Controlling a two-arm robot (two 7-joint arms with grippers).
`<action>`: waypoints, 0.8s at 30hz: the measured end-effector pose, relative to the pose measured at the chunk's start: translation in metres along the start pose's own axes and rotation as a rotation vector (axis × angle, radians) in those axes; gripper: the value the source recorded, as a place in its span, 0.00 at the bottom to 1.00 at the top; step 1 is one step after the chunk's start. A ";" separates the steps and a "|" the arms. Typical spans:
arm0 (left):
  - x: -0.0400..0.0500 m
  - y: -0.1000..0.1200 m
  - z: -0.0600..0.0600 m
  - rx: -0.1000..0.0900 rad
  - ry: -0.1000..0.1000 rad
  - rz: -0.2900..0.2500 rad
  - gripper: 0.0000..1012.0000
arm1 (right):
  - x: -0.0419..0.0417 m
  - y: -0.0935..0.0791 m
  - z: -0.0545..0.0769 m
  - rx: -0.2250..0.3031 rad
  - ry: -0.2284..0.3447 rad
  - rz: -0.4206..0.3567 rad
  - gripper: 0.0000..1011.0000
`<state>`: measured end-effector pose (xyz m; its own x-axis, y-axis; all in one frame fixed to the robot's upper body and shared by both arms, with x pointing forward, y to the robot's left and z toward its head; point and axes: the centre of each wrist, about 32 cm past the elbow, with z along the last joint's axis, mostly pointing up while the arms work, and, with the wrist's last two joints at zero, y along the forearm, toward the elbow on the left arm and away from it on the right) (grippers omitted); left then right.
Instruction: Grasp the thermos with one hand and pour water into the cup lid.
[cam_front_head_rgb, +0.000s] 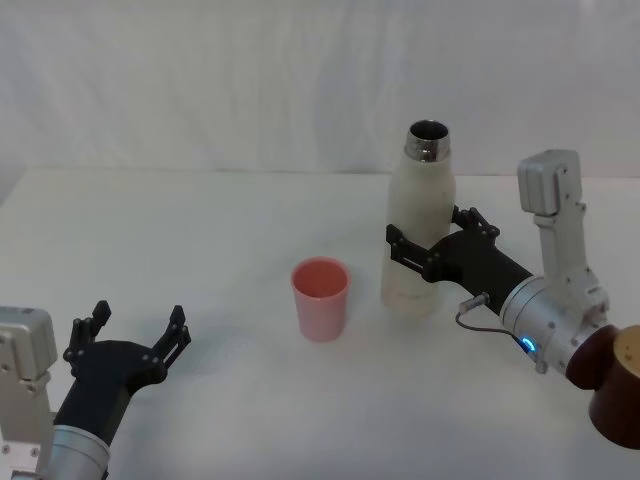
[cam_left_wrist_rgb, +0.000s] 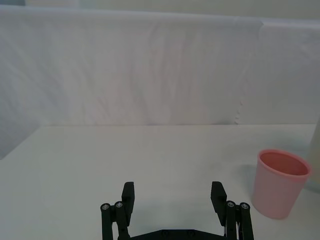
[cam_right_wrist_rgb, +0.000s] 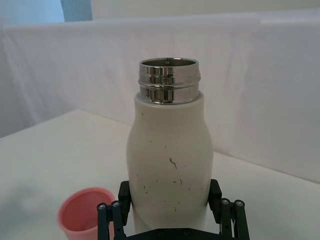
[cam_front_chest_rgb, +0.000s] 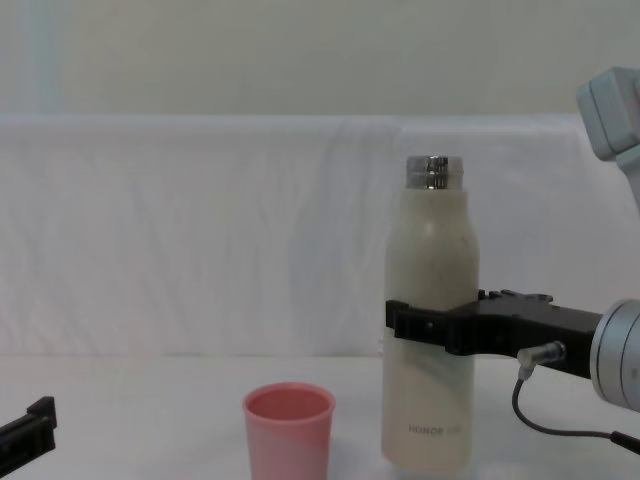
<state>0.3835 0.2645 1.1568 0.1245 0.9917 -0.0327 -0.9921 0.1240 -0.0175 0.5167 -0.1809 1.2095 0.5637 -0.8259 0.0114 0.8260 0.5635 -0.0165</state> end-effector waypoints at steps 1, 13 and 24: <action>0.0000 0.000 0.000 0.000 0.000 0.000 0.99 | 0.0003 0.001 -0.001 -0.003 -0.001 -0.003 0.94; 0.0000 0.000 0.000 0.000 0.000 0.000 0.99 | -0.0008 0.007 -0.006 -0.029 -0.022 -0.006 0.94; 0.0000 0.000 0.000 0.000 0.000 0.000 0.99 | -0.0014 0.007 -0.012 -0.037 -0.016 -0.011 0.94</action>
<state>0.3835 0.2645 1.1568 0.1245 0.9917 -0.0327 -0.9921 0.1240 -0.0176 0.5218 -0.1759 1.1977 0.5551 -0.8313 0.0276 0.8313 0.5533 -0.0530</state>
